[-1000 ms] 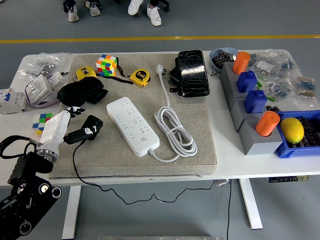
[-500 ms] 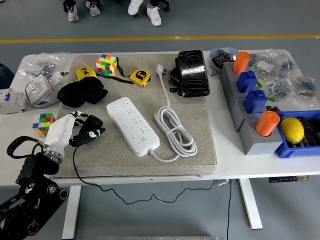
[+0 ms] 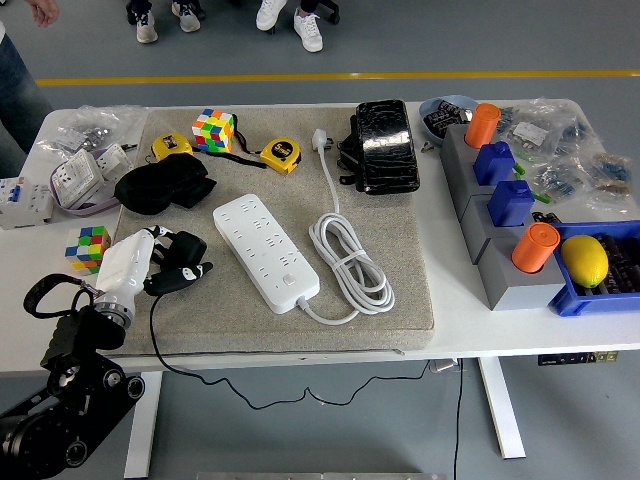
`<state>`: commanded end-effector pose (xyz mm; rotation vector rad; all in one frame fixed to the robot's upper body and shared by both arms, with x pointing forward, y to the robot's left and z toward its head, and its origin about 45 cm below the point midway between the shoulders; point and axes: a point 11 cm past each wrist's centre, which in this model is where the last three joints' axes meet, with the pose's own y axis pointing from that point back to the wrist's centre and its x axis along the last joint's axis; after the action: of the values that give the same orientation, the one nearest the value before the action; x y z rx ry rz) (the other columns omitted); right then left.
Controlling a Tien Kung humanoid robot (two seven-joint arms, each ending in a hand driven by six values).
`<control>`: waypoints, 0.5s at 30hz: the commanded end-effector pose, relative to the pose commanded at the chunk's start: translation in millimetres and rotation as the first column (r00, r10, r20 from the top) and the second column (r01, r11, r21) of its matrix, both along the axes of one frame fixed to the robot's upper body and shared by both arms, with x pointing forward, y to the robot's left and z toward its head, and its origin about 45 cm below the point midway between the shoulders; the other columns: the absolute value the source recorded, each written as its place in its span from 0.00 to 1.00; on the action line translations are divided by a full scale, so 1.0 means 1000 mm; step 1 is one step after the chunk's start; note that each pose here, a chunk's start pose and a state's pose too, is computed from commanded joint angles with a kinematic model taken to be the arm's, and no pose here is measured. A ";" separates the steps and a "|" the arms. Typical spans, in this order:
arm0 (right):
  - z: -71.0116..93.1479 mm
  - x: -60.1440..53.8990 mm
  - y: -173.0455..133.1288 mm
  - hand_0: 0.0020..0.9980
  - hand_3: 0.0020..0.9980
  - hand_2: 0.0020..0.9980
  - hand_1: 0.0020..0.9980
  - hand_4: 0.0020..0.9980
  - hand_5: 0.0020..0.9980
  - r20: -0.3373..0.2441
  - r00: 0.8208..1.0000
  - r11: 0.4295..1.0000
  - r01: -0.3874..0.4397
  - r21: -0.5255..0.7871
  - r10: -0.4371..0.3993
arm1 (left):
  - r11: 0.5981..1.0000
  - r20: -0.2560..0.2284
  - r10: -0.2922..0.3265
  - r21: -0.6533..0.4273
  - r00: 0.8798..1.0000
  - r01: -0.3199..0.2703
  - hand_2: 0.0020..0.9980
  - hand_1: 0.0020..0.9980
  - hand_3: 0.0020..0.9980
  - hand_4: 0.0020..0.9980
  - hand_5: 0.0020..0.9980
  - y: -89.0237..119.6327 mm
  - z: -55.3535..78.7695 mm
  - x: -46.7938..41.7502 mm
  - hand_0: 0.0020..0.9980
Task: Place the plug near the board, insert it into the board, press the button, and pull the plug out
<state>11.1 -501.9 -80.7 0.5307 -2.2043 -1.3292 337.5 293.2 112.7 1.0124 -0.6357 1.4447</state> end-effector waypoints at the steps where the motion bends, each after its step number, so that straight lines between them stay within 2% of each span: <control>1: 0.000 0.000 0.000 0.55 0.52 0.58 0.62 0.87 0.42 0.001 1.000 1.000 0.000 -0.001 0.000 | 1.000 0.010 -0.002 -0.006 1.000 0.002 0.36 0.35 0.56 1.00 0.45 0.000 0.001 0.0006 0.35; 5: 0.000 0.001 0.000 0.55 0.52 0.58 0.62 0.87 0.42 0.001 1.000 1.000 -0.002 -0.005 0.002 | 1.000 0.045 -0.008 -0.021 0.999 0.009 0.36 0.35 0.56 1.00 0.45 -0.002 0.004 0.0026 0.35; 6: 0.000 0.001 -0.001 0.55 0.51 0.57 0.61 0.87 0.42 0.002 1.000 1.000 -0.002 -0.006 0.002 | 1.000 0.052 -0.009 -0.022 0.999 0.010 0.33 0.29 0.50 1.00 0.40 -0.002 0.005 0.0033 0.28; 11: 0.000 0.001 0.000 0.55 0.51 0.57 0.61 0.87 0.42 0.001 1.000 1.000 -0.003 -0.007 0.003 | 1.000 0.055 -0.012 -0.007 0.998 0.012 0.33 0.29 0.50 1.00 0.40 -0.002 0.004 0.0039 0.28; 12: 0.000 0.001 0.000 0.55 0.51 0.57 0.61 0.87 0.42 0.001 1.000 1.000 -0.003 -0.007 0.003 | 1.000 0.053 -0.013 -0.003 0.998 0.013 0.35 0.30 0.51 1.00 0.29 -0.002 0.004 0.0039 0.27; 15: 0.000 0.000 0.000 0.55 0.51 0.57 0.61 0.87 0.42 0.002 1.000 1.000 -0.001 -0.006 0.001 | 1.000 0.049 -0.015 0.003 0.999 0.015 0.35 0.30 0.51 1.00 0.29 -0.002 0.004 0.0034 0.27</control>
<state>11.4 -502.0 -80.6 0.5313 -2.2083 -1.3219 340.9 290.8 116.7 0.9751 -0.6794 1.4596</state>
